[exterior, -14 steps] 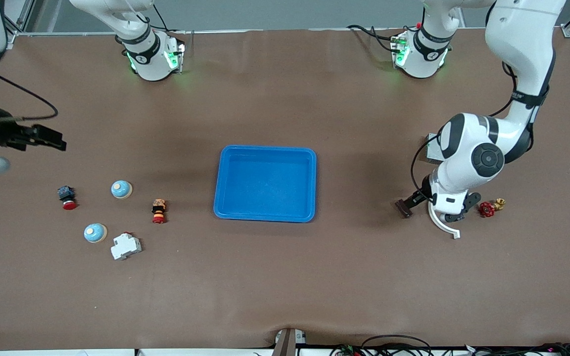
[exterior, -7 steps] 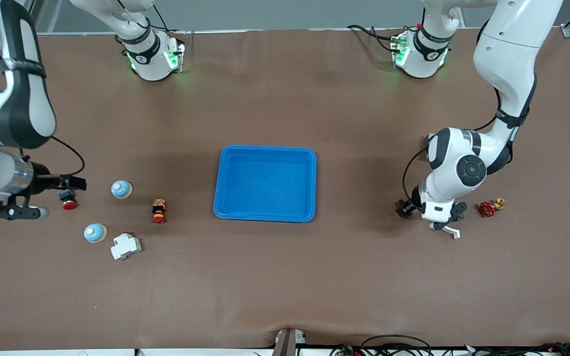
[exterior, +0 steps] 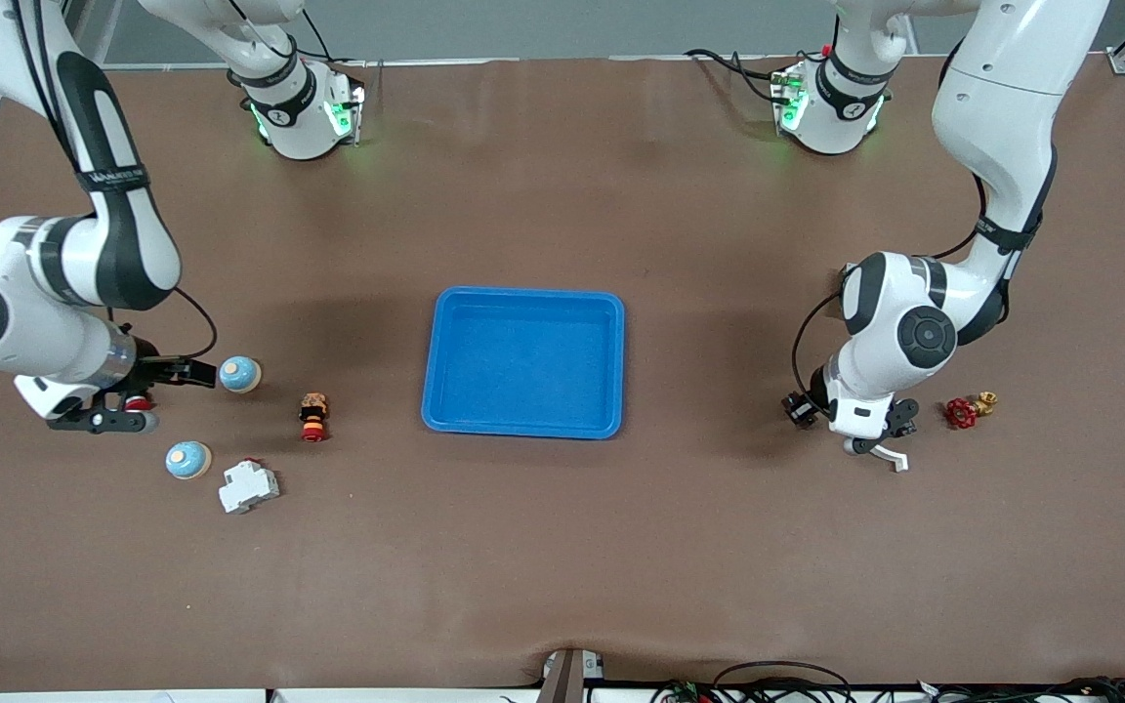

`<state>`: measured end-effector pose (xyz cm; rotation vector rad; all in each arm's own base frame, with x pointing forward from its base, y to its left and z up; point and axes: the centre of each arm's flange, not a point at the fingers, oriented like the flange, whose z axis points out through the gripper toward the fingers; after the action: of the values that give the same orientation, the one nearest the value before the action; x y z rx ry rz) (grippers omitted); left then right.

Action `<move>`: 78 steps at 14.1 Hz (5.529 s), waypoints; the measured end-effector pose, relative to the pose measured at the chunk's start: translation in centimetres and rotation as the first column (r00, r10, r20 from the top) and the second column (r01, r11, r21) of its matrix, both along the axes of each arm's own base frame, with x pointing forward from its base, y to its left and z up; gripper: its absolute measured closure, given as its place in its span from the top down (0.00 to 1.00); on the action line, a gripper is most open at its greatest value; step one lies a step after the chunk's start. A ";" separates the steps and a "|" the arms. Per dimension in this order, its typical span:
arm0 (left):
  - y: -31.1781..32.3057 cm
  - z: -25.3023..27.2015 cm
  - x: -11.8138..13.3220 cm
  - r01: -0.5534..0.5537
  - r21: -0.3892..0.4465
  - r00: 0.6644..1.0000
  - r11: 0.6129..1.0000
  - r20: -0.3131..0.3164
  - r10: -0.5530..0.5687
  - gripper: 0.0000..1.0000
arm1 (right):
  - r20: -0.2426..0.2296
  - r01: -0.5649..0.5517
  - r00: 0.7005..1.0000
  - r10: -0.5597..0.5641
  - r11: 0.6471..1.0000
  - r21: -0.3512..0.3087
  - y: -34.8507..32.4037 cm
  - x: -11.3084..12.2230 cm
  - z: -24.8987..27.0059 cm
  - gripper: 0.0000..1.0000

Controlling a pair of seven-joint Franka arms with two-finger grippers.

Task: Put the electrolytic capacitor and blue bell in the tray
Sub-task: 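Grasp the capacitor with the left gripper while the right gripper reaches the bell, then place the capacitor in the tray while the right gripper grasps the bell, then reach the left gripper to the second capacitor while the right gripper carries the bell, then grasp the second capacitor while the right gripper releases the bell in the tray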

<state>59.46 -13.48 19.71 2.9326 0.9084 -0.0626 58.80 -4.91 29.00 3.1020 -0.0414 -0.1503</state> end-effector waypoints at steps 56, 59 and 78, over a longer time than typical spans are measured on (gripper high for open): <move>11.5 5.4 2.6 0.102 0.124 0.992 0.987 -0.087 -0.092 0.86 | -0.069 0.167 0.984 -0.163 0.984 0.058 28.1 -8.0 3.8 0.66; 13.2 3.2 2.8 0.147 0.140 0.987 0.979 -0.080 -0.137 0.81 | -0.038 0.213 0.977 -0.210 0.974 0.077 33.0 -9.0 2.2 0.66; 14.0 3.6 3.2 0.243 0.124 0.968 0.962 -0.089 -0.234 0.33 | -0.080 0.225 0.971 -0.223 0.974 0.008 41.1 -10.5 -9.7 0.66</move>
<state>62.68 0.50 23.32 3.1703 0.5822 -0.1280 48.30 36.21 19.30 3.0958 -0.3907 -0.2802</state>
